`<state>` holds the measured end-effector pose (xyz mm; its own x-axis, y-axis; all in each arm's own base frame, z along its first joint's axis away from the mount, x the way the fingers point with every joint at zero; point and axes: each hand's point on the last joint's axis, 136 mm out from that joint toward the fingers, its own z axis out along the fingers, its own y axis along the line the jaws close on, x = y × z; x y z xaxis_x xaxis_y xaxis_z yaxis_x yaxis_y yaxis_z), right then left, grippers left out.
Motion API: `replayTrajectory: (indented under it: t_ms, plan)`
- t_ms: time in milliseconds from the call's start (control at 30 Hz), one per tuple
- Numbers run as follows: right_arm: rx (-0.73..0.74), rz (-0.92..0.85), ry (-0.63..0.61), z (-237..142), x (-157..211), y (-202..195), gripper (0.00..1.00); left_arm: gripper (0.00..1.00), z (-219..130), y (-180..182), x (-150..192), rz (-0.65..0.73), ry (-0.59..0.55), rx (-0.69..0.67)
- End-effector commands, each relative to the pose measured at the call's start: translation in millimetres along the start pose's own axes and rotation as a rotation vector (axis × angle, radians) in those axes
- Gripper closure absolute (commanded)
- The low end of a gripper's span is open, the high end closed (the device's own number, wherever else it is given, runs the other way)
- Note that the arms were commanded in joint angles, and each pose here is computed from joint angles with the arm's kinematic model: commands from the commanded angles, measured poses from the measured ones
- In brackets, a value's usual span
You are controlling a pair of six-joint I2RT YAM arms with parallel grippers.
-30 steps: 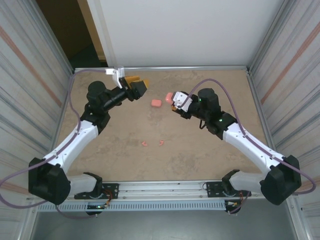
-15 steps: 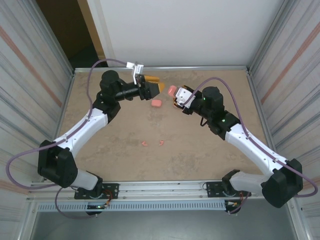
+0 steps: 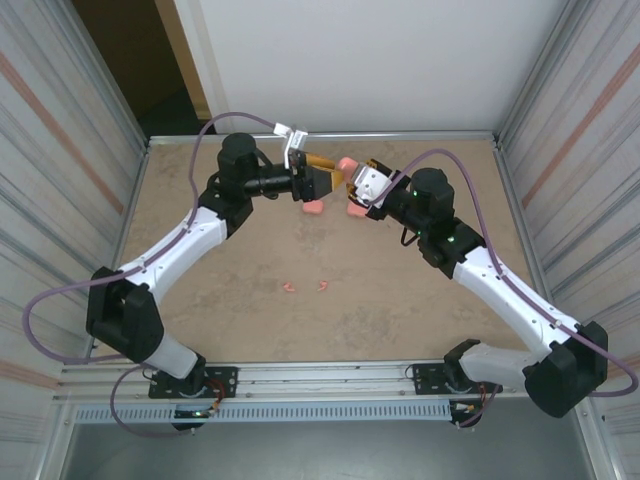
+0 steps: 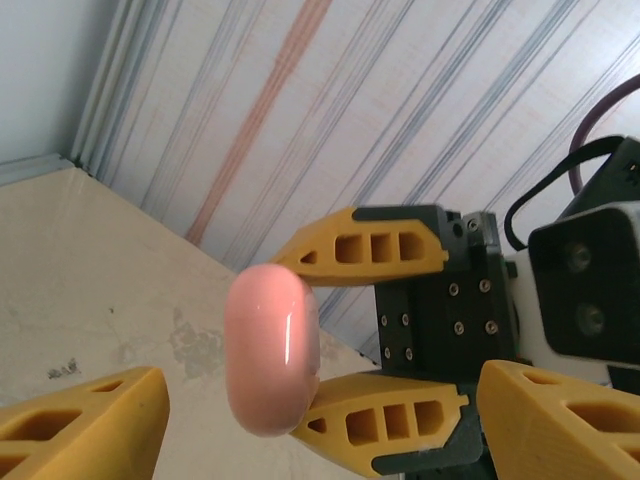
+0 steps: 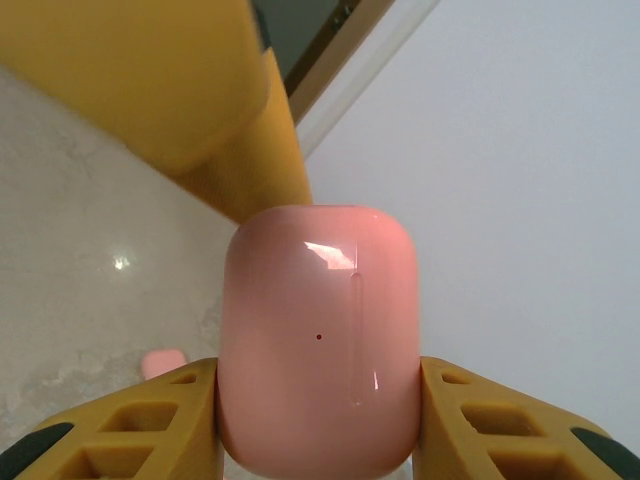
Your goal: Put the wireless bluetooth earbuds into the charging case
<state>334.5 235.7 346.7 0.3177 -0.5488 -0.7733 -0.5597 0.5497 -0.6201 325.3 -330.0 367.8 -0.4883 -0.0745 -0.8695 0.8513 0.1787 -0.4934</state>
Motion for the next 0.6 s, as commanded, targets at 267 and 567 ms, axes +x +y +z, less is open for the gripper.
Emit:
replayTrajectory:
  t_ms: [267, 567]
  plan:
    - [0.069, -0.012, -0.092, -12, -33, -25, 0.6, 0.36, 11, -16, -5, 0.041, 0.036, 0.076]
    - [0.06, -0.005, -0.097, -11, -33, -23, 0.61, 0.5, 22, -20, -4, 0.036, 0.052, 0.105]
